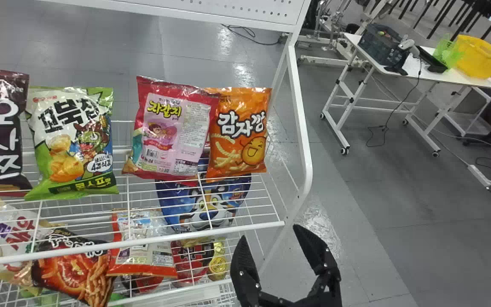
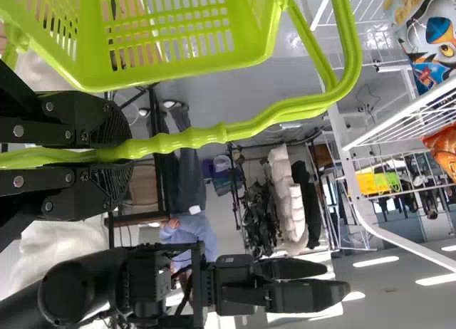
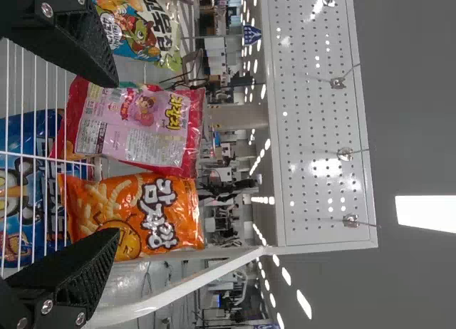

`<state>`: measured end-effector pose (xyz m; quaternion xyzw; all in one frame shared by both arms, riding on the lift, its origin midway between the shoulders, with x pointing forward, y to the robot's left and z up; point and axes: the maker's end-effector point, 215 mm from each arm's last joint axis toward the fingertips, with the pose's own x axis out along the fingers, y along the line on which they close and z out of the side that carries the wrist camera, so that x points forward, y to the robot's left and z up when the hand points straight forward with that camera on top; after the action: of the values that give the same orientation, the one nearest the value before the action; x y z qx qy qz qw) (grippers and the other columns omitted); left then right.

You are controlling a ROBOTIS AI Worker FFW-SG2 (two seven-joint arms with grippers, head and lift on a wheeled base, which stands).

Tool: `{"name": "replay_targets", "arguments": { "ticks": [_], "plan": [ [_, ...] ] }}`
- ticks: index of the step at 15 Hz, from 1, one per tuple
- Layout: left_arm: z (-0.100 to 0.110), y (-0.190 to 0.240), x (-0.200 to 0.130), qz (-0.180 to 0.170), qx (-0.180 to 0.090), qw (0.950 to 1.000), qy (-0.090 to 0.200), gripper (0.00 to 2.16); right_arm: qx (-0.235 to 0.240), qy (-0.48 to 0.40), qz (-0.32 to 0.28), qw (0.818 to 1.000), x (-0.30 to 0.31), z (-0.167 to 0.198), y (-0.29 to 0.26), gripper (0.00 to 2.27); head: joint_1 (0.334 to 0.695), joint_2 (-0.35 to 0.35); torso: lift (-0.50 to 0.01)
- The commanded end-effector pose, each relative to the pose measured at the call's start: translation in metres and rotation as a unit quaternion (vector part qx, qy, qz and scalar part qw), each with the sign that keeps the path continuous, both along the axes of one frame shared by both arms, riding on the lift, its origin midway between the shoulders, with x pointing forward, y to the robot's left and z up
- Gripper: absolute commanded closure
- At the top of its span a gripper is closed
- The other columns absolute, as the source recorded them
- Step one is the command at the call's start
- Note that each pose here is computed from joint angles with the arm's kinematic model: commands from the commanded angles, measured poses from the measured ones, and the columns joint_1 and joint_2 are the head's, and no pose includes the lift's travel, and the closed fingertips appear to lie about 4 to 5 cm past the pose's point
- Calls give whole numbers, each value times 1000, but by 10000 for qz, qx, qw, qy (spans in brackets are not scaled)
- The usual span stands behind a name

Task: Hold basket handle with left hand then pick Jagalchi snack with right hand and place into basket

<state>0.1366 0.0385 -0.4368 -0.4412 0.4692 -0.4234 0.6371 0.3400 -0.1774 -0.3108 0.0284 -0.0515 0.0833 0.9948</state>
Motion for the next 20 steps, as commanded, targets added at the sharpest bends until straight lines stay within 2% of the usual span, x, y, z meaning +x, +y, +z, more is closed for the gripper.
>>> {"name": "replay_targets", "arguments": {
  "ticks": [1, 2, 10, 20],
  "plan": [
    [-1, 0, 0, -17, 37, 10000, -15, 1038, -54, 125, -2, 9999, 27, -15, 9, 73, 695, -350, -10],
    [-1, -3, 1, -64, 69, 10000, -29, 1038, -117, 149, 12, 9998, 40, -17, 17, 73, 695, -350, -10],
    [-11, -13, -4, -178, 97, 9998, 57, 1038, -501, 747, -8, 9959, 165, -41, 60, 76, 695, -201, -10],
    [-21, -18, 2, -128, 5, 9999, 32, 1038, -685, 825, -71, 9942, 272, -33, 102, 83, 695, -103, -10]
  ]
}}
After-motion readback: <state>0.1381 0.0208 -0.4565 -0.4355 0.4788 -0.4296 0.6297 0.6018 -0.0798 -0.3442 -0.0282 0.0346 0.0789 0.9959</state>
